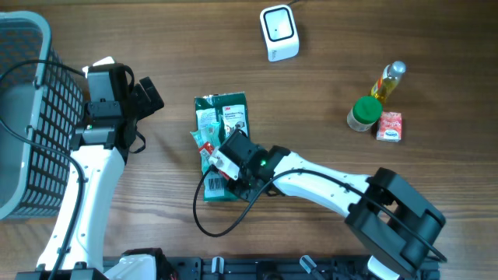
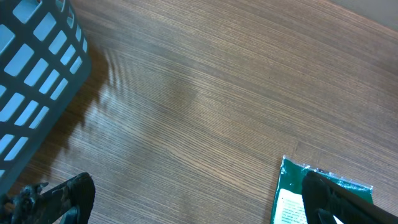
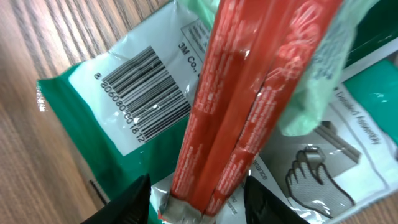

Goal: Scan the item barcode
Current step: 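Move the right gripper down to the red tube on the gloves pack, then close the right gripper on the red tube and lift it, then carry the red tube up to the white scanner, then lower the red tube onto the table right of center and release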

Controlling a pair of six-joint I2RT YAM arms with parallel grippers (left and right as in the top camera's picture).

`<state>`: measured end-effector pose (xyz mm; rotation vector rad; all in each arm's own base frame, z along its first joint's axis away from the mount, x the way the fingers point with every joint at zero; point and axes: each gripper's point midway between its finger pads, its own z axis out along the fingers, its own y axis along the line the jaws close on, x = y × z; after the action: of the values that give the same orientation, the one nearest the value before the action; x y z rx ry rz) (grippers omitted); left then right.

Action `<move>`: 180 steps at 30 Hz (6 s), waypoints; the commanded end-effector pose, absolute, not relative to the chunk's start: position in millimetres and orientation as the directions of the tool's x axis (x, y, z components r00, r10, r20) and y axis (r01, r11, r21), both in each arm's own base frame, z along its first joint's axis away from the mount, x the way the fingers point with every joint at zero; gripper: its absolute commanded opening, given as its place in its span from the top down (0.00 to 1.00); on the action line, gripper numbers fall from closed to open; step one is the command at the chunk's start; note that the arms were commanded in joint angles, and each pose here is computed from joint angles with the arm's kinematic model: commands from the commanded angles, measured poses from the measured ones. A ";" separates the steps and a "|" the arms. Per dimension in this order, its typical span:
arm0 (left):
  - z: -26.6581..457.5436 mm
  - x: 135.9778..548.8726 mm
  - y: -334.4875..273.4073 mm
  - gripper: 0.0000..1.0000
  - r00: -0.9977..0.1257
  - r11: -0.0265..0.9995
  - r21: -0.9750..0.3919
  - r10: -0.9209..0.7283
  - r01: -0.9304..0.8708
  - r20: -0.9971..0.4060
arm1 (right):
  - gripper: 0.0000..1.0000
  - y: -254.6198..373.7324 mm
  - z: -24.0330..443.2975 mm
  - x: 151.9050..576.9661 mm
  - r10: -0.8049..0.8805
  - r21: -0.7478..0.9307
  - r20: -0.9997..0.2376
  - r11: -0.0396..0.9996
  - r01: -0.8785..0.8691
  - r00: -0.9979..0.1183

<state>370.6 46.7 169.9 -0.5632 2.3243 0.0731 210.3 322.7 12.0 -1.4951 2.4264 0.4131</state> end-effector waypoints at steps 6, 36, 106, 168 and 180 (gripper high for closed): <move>176.0 372.1 49.8 0.00 -0.627 0.903 -0.101 -0.366 -0.417 -0.688 | 0.50 321.4 41.7 209.1 -0.771 0.269 -0.397 0.420 -0.867 -0.497; 176.0 372.1 49.9 0.00 -0.627 0.903 -0.101 -0.366 -0.417 -0.688 | 0.47 314.2 26.6 230.2 -0.535 0.809 -0.329 0.265 -0.524 -0.778; 176.0 372.1 49.9 0.00 -0.627 0.903 -0.101 -0.366 -0.417 -0.688 | 0.96 189.1 286.9 326.9 -0.610 -0.115 -0.619 0.694 -0.711 -0.495; 176.0 372.1 49.9 0.00 -0.627 0.903 -0.101 -0.366 -0.417 -0.688 | 0.96 168.0 106.7 301.9 -0.392 0.205 -0.033 0.898 -0.390 -0.920; 176.0 372.1 49.8 0.00 -0.627 0.903 -0.101 -0.366 -0.417 -0.688 | 0.96 122.7 28.7 282.9 -0.186 -0.001 0.038 0.982 -0.186 -0.982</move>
<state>370.6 46.7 169.9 -0.5637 2.3242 0.0729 275.0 145.8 32.5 -0.5016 3.1632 0.2143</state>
